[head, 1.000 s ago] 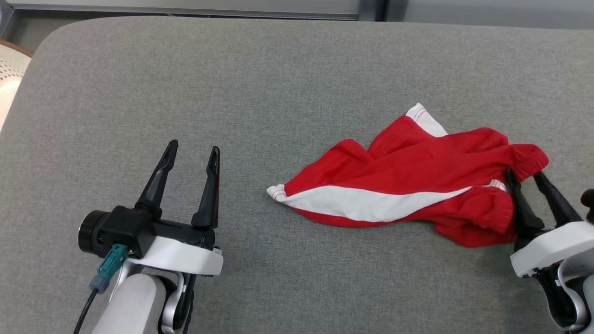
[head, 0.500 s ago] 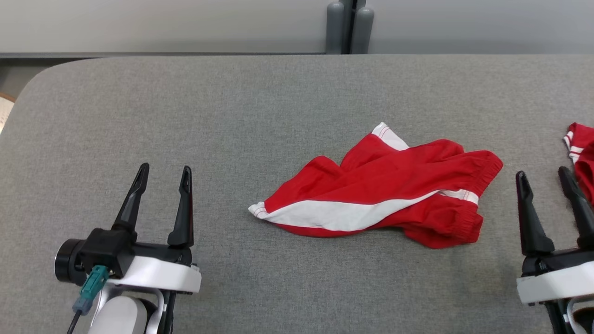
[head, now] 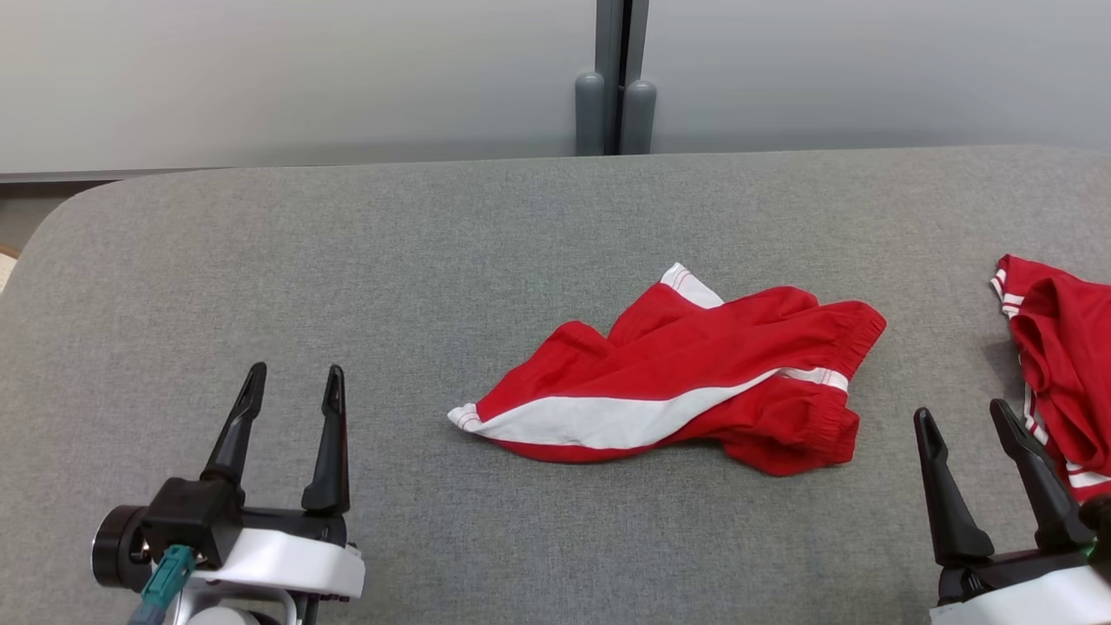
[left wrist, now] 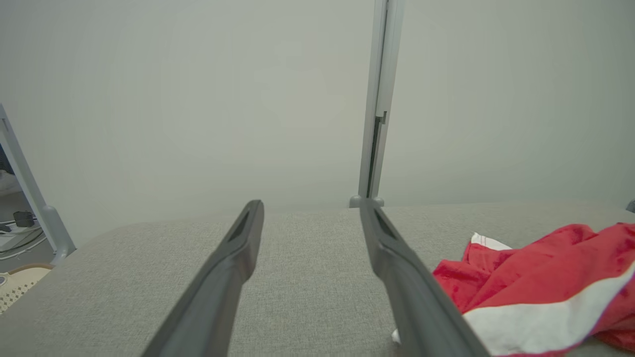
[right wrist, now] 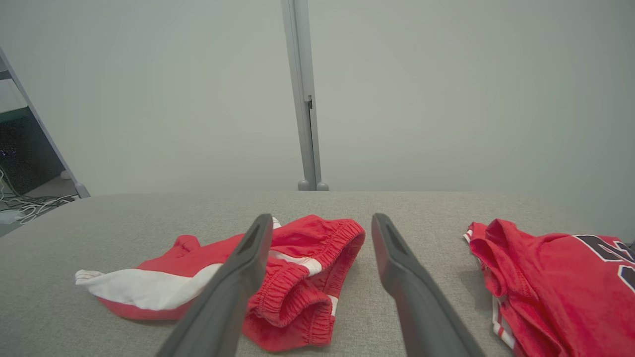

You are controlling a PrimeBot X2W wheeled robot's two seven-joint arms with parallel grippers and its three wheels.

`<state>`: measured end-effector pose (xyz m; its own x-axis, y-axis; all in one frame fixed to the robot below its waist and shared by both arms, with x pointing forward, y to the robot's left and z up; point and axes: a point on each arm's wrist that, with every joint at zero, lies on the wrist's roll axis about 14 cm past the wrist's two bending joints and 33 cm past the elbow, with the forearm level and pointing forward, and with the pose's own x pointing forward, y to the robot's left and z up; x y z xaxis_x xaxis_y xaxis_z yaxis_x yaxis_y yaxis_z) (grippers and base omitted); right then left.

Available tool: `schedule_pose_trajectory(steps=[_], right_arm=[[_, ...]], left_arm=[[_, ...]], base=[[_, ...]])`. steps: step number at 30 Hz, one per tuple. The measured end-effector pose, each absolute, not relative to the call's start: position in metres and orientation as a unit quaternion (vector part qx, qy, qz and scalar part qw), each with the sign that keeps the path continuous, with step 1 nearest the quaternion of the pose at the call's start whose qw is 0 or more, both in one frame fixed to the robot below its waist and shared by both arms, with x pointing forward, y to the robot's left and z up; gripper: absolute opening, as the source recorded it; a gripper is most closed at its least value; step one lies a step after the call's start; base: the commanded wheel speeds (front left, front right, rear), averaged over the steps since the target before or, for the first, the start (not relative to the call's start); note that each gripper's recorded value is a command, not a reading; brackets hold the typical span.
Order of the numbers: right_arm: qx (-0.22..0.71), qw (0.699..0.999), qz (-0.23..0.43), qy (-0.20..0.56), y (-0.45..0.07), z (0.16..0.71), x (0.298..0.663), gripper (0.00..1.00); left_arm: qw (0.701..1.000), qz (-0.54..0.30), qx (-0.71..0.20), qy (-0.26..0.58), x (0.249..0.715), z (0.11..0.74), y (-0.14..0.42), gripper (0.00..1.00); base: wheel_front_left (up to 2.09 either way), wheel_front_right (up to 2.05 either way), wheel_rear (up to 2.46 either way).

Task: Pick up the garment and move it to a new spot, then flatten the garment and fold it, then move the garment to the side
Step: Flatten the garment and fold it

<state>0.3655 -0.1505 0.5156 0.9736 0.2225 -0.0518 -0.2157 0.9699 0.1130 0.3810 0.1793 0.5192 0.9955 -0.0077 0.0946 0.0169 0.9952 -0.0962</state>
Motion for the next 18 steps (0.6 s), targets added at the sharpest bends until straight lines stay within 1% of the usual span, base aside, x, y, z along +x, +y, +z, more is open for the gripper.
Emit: schedule_pose_trajectory(steps=[10,18], right_arm=[[0.055,0.991,0.116,0.047,-0.147,0.510,0.366,1.00],[0.077,0.978,0.146,0.130,-0.123,0.457,0.371,1.00]], left_arm=[[0.998,-0.007,-0.049,-0.050,0.376,0.523,0.179,1.00],[0.997,-0.007,-0.049,-0.052,0.383,0.525,0.179,1.00]], base=[[0.00,0.00,0.00],[0.00,0.00,0.00]])
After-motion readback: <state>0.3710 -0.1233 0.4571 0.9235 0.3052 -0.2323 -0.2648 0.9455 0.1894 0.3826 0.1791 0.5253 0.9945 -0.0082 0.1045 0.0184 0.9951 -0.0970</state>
